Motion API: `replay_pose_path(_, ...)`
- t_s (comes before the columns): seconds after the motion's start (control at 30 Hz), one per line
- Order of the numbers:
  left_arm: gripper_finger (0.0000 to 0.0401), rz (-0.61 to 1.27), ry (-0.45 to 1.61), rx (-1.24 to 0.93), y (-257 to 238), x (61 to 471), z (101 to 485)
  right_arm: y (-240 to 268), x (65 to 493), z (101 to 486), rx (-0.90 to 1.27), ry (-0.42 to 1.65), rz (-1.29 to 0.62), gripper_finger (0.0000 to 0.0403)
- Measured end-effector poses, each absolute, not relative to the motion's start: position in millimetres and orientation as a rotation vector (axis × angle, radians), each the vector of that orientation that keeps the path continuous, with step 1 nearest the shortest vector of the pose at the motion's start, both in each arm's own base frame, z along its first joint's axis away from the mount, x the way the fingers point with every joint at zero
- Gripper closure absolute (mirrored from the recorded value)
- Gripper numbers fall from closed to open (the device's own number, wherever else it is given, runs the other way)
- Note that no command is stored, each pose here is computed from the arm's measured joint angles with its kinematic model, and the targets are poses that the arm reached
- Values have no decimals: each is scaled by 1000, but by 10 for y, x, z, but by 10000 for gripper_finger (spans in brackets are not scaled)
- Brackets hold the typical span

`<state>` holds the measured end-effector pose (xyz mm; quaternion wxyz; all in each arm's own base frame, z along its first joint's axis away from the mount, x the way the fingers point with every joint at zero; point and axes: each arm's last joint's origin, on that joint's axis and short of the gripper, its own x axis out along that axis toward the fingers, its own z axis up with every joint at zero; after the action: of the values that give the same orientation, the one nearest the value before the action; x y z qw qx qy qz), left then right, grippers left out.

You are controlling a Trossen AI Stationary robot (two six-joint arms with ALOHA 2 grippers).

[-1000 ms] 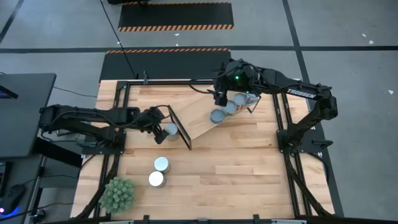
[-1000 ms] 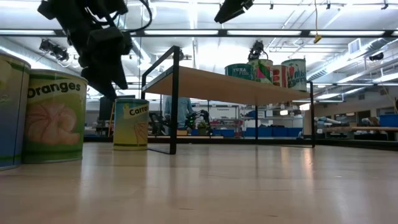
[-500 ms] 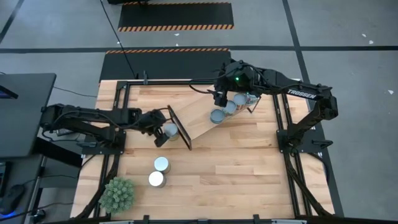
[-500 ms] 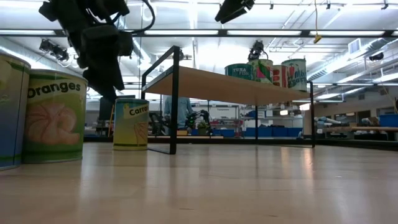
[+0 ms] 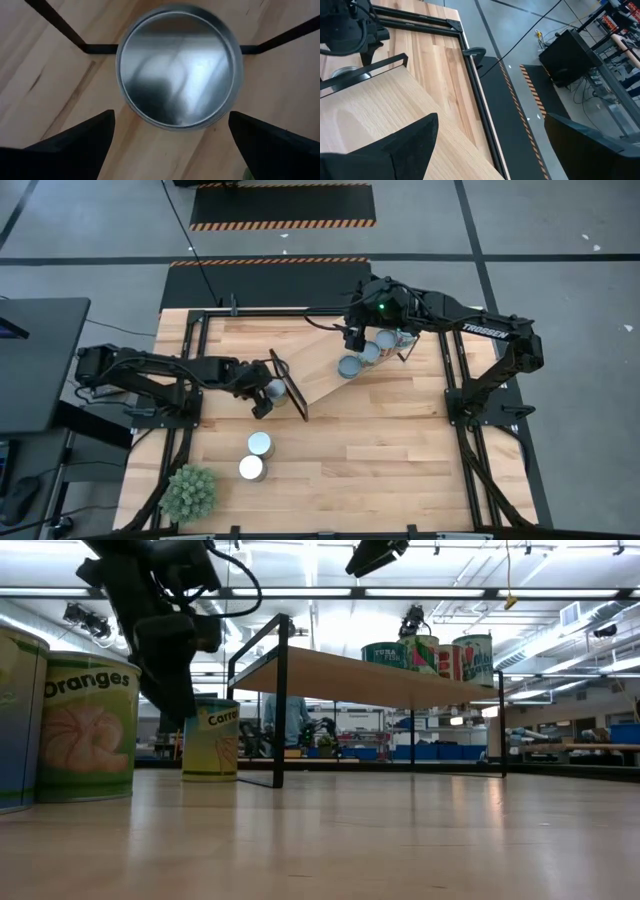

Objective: Pick and place cans onto a shelf
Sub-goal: Put the canned carrots on the shelf

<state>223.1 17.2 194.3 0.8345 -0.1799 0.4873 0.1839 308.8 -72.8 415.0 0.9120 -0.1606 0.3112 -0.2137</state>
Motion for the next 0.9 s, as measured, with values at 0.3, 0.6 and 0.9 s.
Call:
replay_pose_path(0.3, 5, 401, 972, -332, 194, 2391, 1861, -727, 3088, 4151, -328, 640, -436, 31)
replay_pose_path(0.6, 5, 445, 925, -296, 213, 2432, 1869, -722, 3089, 4151, -319, 637, -437, 31)
replay_pose_path(0.9, 25, 417, 921, -307, 207, 2442, 1873, -722, 3089, 4151, -319, 637, -437, 31)
